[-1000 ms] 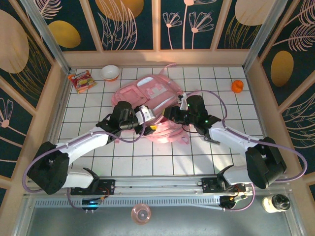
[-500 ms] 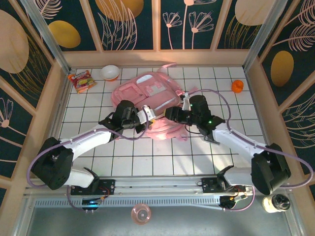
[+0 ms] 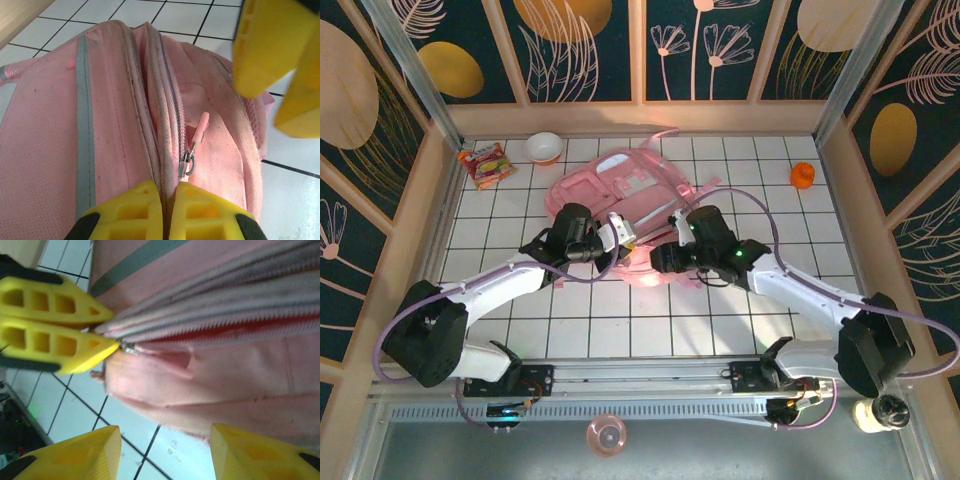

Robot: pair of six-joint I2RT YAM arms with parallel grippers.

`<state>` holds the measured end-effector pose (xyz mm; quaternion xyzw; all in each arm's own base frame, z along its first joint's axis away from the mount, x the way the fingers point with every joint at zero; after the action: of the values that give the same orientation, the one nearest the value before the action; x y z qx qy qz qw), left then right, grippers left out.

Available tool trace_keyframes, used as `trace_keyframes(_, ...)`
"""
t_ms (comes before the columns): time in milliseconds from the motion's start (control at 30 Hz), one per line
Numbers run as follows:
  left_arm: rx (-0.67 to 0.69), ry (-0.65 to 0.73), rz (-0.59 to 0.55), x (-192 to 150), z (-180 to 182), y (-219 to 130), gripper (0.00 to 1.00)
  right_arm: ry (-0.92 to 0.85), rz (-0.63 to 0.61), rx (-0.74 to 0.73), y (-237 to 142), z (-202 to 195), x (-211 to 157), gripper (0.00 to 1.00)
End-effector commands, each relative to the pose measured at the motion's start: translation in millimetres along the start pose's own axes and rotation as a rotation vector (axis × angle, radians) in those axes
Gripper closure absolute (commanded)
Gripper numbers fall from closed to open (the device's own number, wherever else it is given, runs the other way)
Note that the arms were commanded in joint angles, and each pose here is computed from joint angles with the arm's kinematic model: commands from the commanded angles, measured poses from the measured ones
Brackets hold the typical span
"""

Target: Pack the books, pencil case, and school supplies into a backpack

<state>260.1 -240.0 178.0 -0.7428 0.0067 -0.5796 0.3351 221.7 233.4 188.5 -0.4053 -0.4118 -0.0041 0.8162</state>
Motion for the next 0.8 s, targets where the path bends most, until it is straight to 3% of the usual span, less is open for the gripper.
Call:
trace_keyframes(0,-0.07,0.022,-0.104,27.9,-10.7,-11.3,1.0,-0.063,-0.044,-0.015,7.8,-0.5,21.8,0.5)
trace_keyframes(367,-0.082,0.024,-0.118,33.7,-11.4,-12.4,1.0,-0.11,-0.025,0.077,29.0,3.6,32.5,0.48)
trace_keyframes(500,-0.076,0.024,-0.12,34.8,-10.3,-11.6,1.0,-0.116,-0.011,0.153,28.5,12.4,29.3,0.55)
trace_keyframes(767,-0.091,0.024,-0.126,38.6,-10.6,-9.9,1.0,-0.093,0.015,0.051,37.0,-0.6,27.4,0.71)
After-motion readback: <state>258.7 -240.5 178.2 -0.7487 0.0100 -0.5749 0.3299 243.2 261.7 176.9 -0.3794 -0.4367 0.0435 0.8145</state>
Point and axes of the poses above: each hand's point on the last joint's axis, 136 mm out from that joint toward the fingers, its own y axis out along the fingers, its own z axis along the line the jaws close on, x = y × z, the point moved 6 cm from there along -y, back along the fingers, and after that the axes turned 15 degrees about -y, right-handed, at the moved point
